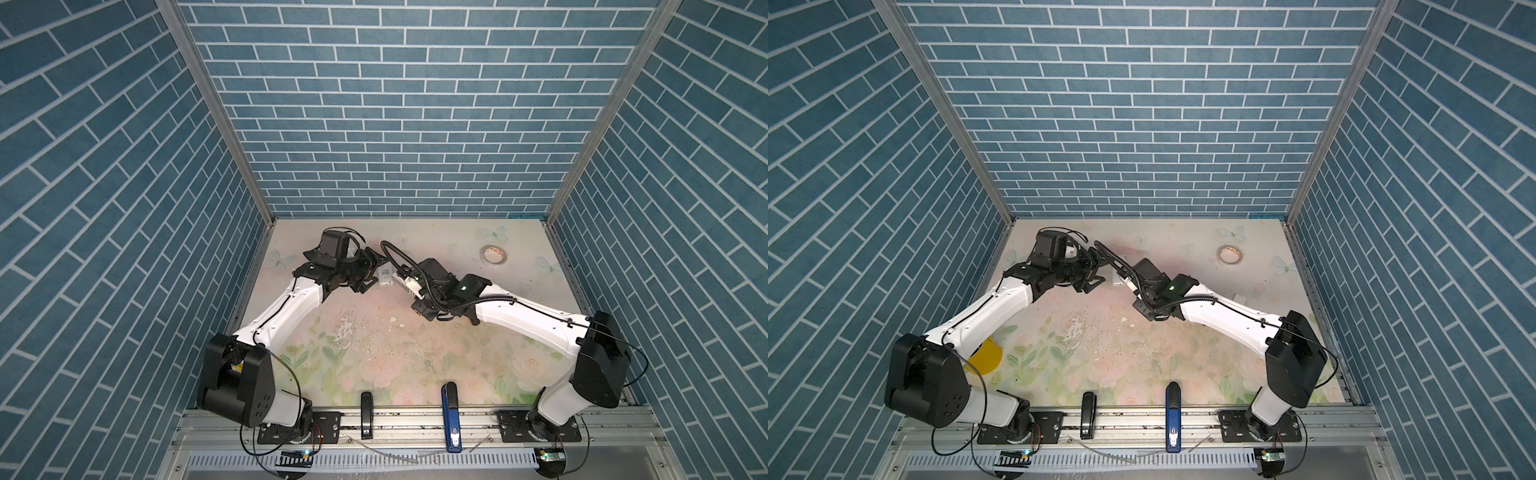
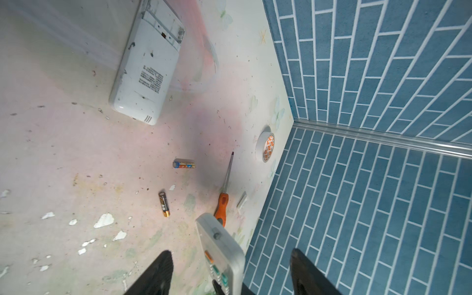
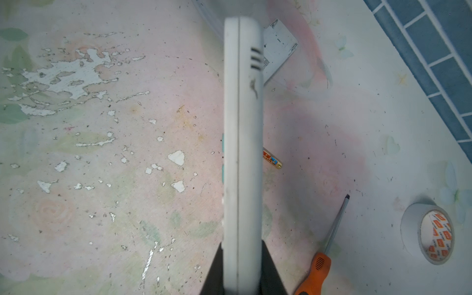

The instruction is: Unload the batteries from the remote control

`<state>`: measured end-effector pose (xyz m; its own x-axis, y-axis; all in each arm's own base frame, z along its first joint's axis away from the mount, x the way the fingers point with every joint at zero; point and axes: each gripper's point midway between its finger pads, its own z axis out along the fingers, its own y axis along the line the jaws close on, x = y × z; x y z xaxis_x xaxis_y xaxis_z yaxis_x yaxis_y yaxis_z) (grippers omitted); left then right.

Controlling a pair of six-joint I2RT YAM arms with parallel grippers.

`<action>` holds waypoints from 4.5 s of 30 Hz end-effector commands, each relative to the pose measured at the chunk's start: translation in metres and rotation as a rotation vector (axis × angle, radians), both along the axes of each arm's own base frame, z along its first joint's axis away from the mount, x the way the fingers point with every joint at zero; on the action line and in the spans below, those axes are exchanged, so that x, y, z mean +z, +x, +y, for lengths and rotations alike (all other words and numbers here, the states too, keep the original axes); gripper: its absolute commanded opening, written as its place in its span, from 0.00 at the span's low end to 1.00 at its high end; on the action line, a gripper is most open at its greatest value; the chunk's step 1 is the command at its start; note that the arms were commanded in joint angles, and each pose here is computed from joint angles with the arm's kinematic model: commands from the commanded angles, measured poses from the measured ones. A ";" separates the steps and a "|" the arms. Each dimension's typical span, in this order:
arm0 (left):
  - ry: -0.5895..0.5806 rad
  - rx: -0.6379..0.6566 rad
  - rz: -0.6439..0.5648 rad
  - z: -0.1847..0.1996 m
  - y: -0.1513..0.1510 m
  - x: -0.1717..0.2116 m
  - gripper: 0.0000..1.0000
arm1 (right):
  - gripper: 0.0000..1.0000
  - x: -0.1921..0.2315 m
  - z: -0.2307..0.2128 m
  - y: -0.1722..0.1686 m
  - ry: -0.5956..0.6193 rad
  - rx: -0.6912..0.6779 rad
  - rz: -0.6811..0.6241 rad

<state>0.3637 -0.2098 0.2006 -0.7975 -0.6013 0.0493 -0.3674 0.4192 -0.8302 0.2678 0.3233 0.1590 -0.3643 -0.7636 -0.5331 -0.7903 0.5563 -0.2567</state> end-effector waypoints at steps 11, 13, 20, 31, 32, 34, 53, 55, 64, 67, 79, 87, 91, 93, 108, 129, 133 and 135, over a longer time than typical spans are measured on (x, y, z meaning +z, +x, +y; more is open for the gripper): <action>-0.056 -0.030 0.112 -0.015 -0.004 -0.025 0.66 | 0.00 0.022 0.020 0.003 -0.077 0.089 -0.131; -0.060 -0.037 0.124 -0.017 -0.005 -0.028 0.65 | 0.00 0.023 0.022 0.003 -0.077 0.093 -0.136; -0.063 -0.069 0.152 -0.025 -0.009 -0.031 0.59 | 0.00 0.027 0.030 0.004 -0.074 0.106 -0.156; -0.081 -0.095 0.165 -0.032 -0.008 -0.030 0.45 | 0.00 0.022 0.036 0.008 -0.097 0.123 -0.176; -0.082 -0.097 0.172 -0.033 -0.008 -0.031 0.43 | 0.00 0.022 0.036 0.008 -0.095 0.124 -0.176; -0.087 -0.103 0.176 -0.034 -0.008 -0.032 0.41 | 0.00 0.021 0.037 0.007 -0.096 0.129 -0.174; -0.110 -0.111 0.167 -0.038 -0.009 -0.030 0.19 | 0.00 0.021 0.047 0.011 -0.085 0.139 -0.182; -0.118 -0.107 0.167 -0.038 -0.008 -0.031 0.17 | 0.00 0.021 0.048 0.011 -0.080 0.140 -0.185; -0.163 -0.096 0.135 -0.039 -0.007 -0.027 0.00 | 0.00 0.024 0.047 0.015 -0.075 0.119 -0.195; -0.180 -0.087 0.126 -0.041 -0.005 -0.025 0.00 | 0.00 0.028 0.047 0.016 -0.065 0.109 -0.206; -0.203 -0.088 0.079 -0.039 0.001 -0.013 0.00 | 0.24 0.035 0.046 0.020 -0.059 0.096 -0.237; -0.188 -0.101 0.082 -0.037 -0.003 -0.014 0.00 | 0.36 0.041 0.043 0.023 -0.065 0.087 -0.266; -0.189 -0.092 0.072 -0.033 -0.001 -0.011 0.00 | 0.41 0.041 0.041 0.024 -0.073 0.084 -0.272; -0.190 -0.087 0.069 -0.031 0.000 -0.009 0.00 | 0.43 0.040 0.039 0.024 -0.077 0.080 -0.275; -0.166 -0.015 -0.021 -0.013 0.033 -0.017 0.00 | 0.49 0.074 0.017 -0.012 0.091 0.087 -0.198; -0.255 0.151 -0.640 -0.002 0.067 0.063 0.00 | 0.42 0.125 -0.010 0.037 0.934 -0.403 0.332; -0.282 0.136 -0.685 -0.012 0.062 0.075 0.00 | 0.41 0.108 -0.019 0.060 1.068 -0.509 0.453; -0.295 0.128 -0.706 -0.017 0.058 0.080 0.00 | 0.41 0.105 -0.020 0.068 1.110 -0.523 0.483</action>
<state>0.4290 -0.2221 0.2486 -0.6543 -0.7252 -0.2146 0.1344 0.1677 -0.9766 0.3285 0.2936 0.2594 -0.7611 0.1683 -0.6264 -0.3733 0.6761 0.6353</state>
